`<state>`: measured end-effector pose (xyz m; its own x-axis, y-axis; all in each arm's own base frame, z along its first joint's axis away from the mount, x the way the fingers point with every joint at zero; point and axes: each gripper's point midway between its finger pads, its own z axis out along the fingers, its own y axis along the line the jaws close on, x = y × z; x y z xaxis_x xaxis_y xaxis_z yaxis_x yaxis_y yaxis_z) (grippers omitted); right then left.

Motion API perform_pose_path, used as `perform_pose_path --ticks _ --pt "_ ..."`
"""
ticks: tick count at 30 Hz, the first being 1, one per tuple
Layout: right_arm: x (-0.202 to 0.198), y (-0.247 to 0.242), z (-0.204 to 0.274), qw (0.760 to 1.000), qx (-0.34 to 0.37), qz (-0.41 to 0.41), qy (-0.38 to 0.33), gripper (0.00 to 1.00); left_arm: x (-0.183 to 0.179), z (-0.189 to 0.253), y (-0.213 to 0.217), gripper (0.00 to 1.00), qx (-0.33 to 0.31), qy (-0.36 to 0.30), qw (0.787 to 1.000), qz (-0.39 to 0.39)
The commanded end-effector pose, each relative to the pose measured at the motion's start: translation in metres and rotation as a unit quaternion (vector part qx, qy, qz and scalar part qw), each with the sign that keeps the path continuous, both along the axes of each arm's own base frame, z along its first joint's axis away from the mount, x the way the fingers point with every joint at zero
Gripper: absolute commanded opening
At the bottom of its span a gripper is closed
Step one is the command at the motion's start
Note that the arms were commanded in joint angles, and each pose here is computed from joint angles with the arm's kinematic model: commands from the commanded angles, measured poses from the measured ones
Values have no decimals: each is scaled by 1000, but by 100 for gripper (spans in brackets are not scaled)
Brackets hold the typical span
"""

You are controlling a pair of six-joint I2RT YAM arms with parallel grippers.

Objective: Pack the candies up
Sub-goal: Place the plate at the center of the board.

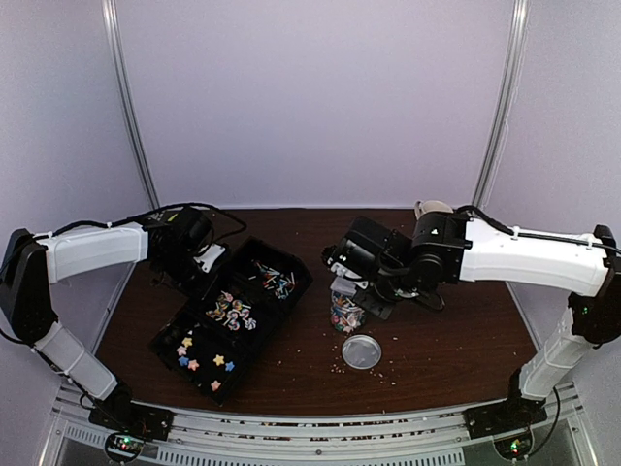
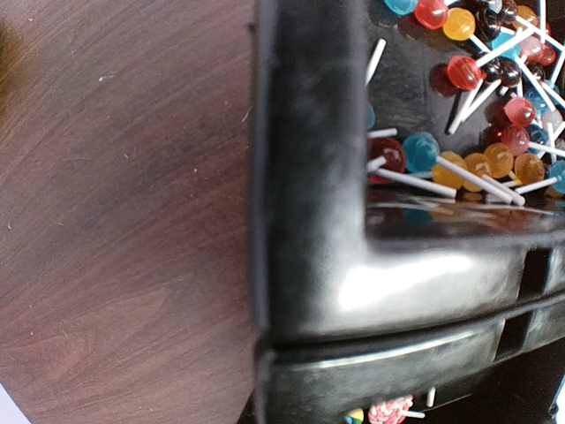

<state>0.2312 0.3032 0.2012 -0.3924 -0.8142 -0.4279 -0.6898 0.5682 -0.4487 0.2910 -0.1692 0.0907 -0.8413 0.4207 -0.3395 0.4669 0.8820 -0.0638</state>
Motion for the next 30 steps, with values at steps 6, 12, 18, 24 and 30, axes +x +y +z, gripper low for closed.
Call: perform_pose_path --ticks 6,12,18,24,30 --pt "-6 -10 -10 998 -54 15 18 0 19 31 -14 0 -46 -47 998 5" --pt "-6 -9 -13 998 -62 22 22 0 19 31 -14 0 -47 -45 998 5" --pt "-1 -5 -9 998 -55 9 12 0 19 31 -14 0 -46 -45 998 6" --pt "5 -6 -2 999 -49 -7 -2 0 20 32 -15 0 -48 -47 998 5" --pt "9 -5 3 999 -43 -16 -13 0 19 32 -15 0 -49 -46 998 4"
